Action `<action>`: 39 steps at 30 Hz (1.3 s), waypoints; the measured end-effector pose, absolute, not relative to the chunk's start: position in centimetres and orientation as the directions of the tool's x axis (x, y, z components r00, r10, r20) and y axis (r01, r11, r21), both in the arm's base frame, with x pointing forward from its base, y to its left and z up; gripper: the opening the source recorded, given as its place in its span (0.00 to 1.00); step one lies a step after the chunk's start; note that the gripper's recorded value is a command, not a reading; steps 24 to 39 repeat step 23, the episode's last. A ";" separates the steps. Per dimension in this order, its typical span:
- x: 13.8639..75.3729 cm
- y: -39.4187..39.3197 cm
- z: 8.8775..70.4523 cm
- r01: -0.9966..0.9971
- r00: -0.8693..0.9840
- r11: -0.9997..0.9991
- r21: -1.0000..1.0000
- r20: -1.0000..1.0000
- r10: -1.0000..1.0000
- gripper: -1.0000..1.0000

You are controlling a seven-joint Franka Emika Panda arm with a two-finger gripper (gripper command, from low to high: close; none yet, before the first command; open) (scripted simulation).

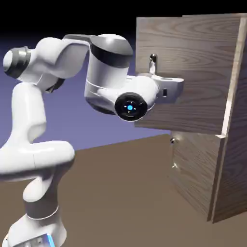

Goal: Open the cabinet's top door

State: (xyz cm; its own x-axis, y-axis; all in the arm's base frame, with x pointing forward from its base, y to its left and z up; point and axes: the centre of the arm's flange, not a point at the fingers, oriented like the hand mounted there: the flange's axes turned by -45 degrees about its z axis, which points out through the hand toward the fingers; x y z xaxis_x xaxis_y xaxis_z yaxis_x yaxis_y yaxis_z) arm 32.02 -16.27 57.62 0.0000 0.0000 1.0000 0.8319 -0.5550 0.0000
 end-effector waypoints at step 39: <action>35.2 -30.3 57.6 0.998 0.000 -0.064 0.000 1.000 0.000 1.00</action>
